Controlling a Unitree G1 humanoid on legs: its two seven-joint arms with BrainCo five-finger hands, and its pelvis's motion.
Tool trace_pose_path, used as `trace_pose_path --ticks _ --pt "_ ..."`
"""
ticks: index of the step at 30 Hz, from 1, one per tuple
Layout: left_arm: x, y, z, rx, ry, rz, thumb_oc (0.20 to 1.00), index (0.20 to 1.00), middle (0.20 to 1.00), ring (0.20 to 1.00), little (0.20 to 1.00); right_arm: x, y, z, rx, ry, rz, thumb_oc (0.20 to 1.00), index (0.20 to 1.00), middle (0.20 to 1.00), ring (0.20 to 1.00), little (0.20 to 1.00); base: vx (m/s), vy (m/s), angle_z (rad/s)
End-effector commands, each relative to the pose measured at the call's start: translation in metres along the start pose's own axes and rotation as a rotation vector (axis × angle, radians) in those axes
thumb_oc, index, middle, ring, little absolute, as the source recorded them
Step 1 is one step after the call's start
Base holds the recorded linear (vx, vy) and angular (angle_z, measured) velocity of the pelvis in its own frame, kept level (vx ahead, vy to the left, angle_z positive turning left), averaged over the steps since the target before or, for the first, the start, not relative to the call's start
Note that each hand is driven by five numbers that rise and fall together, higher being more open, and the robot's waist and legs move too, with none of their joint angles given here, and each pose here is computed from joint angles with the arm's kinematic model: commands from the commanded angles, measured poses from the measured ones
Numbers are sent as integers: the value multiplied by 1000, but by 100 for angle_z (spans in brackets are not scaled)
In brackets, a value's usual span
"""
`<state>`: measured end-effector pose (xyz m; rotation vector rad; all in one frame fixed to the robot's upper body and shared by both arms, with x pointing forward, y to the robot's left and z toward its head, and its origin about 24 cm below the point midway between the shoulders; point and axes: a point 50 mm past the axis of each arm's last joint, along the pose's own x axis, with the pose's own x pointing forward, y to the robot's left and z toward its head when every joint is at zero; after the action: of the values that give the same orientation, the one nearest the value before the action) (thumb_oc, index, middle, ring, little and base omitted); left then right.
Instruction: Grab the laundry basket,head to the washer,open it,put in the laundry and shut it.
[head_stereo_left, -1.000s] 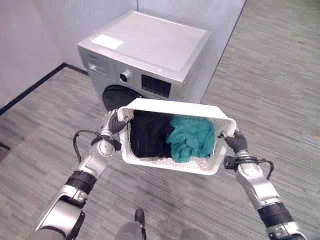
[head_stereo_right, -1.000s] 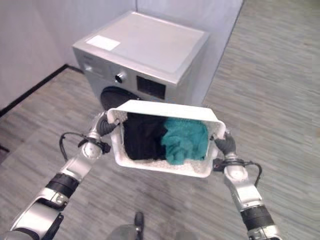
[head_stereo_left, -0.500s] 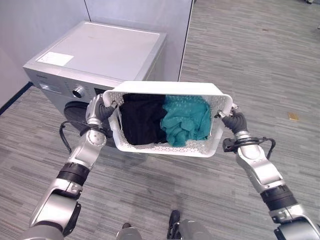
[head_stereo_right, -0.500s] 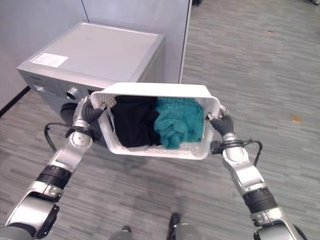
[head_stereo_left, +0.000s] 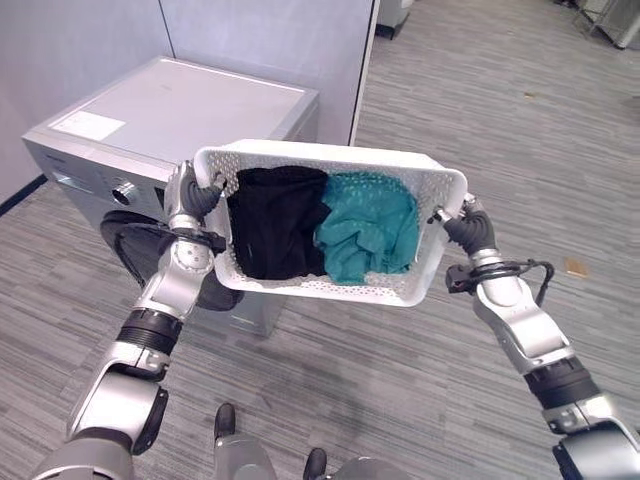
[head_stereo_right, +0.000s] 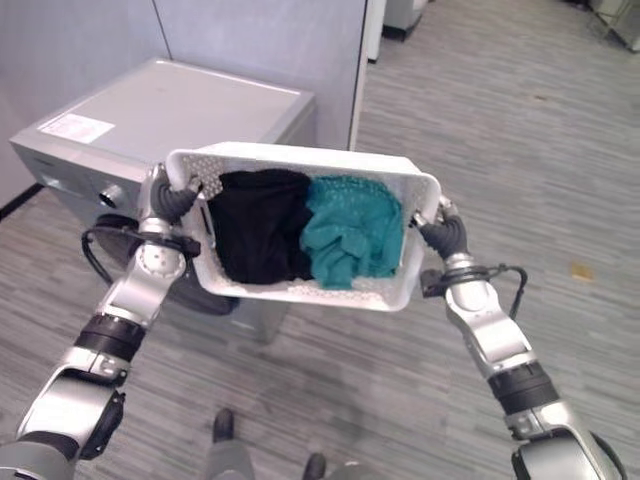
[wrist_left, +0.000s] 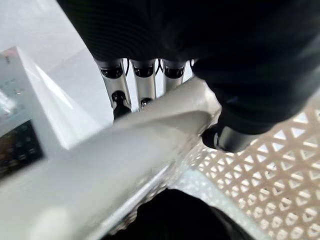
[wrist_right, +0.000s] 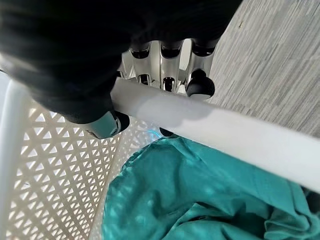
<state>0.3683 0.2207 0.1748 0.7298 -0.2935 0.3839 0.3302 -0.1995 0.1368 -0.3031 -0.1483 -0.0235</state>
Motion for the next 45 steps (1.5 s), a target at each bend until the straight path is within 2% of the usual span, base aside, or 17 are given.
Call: trace_pose_path --ticks 1,9,11,20,24,30,34,45 --pt "30 39 100 -130 -340 205 200 200 200 200 200 14 51 87 110 -362 264 200 200 200 200 200 157 107 -17" --pt "43 49 145 -96 -454 260 200 200 200 200 200 26 71 106 57 -383 324 200 200 200 200 200 163 166 -18" --pt "51 61 151 -68 -456 297 200 200 200 200 200 35 76 116 24 -381 337 200 200 200 200 200 168 186 16" --pt "70 99 170 55 -468 368 200 200 200 200 200 67 82 149 -89 -362 335 200 200 200 200 200 126 109 4" --pt "76 106 173 102 -455 363 200 200 200 200 200 75 83 151 -111 -334 324 200 200 200 200 200 108 74 -4" --pt "86 95 167 188 -400 288 200 200 200 200 200 87 82 146 -134 -261 285 200 200 200 200 200 131 100 3" --pt "95 73 170 275 -337 199 200 200 200 200 200 99 87 148 -148 -197 242 200 200 200 200 200 126 120 11" --pt "103 74 187 409 -298 180 200 200 200 200 200 109 102 151 -130 -123 180 200 200 200 200 200 115 124 7"
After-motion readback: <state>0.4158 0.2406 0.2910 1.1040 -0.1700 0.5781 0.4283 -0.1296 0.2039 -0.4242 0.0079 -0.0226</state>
